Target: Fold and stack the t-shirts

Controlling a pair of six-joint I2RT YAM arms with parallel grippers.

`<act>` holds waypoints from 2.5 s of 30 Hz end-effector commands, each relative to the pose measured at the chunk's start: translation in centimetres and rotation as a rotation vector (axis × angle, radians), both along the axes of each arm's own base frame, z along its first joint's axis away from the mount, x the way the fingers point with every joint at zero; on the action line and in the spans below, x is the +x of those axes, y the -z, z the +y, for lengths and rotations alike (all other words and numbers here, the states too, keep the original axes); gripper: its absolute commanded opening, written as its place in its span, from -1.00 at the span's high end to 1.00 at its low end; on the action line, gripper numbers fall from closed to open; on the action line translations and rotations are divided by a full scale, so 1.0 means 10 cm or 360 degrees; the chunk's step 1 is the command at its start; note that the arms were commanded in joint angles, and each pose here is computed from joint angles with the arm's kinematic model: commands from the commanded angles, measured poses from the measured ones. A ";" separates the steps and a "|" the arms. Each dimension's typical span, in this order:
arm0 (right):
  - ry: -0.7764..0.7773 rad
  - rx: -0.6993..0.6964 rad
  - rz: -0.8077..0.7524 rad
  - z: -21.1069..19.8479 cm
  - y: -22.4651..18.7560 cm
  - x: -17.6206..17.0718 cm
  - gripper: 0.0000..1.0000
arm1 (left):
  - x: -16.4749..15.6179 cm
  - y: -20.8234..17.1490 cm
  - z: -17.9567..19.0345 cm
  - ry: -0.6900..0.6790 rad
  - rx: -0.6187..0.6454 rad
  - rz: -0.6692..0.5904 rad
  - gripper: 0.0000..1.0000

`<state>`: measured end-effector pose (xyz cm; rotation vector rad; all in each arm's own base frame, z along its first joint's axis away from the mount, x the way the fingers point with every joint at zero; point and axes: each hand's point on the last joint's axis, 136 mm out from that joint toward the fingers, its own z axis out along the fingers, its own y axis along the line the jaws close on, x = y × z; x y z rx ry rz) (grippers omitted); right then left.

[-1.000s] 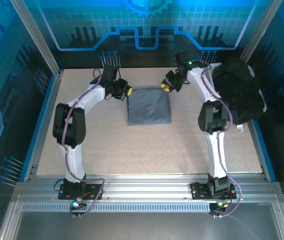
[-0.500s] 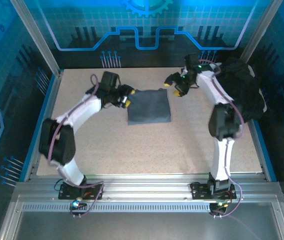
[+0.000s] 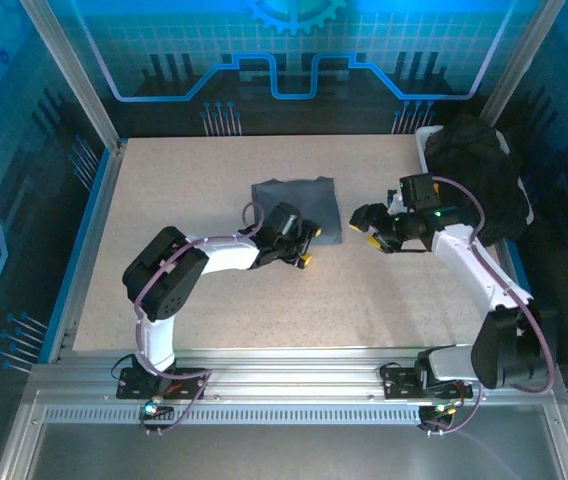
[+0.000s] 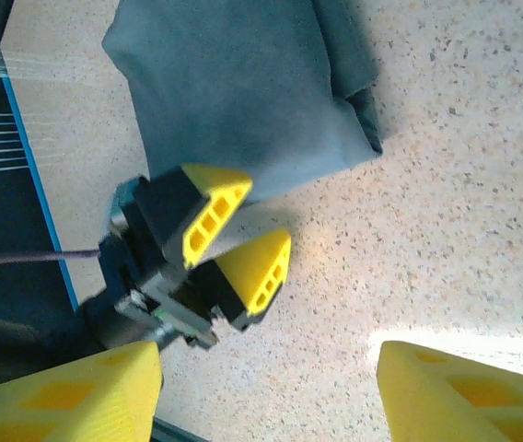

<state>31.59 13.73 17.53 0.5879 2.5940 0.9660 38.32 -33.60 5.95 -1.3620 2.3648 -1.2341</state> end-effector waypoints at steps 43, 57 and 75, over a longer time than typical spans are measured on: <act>-0.0160 -0.0045 -0.0212 0.44 -0.27 0.09 -0.31 | 1.81 0.38 3.95 -0.0322 0.0174 -0.0220 0.56; -0.0047 0.0125 -0.0686 0.53 -1.08 0.38 -1.00 | 0.64 -1.77 3.58 -0.0509 0.0737 -0.0791 -0.98; 0.0227 -0.1400 -0.0991 -1.00 -0.61 0.03 -0.99 | -0.95 -1.20 3.70 0.0082 0.2234 -0.0889 -0.98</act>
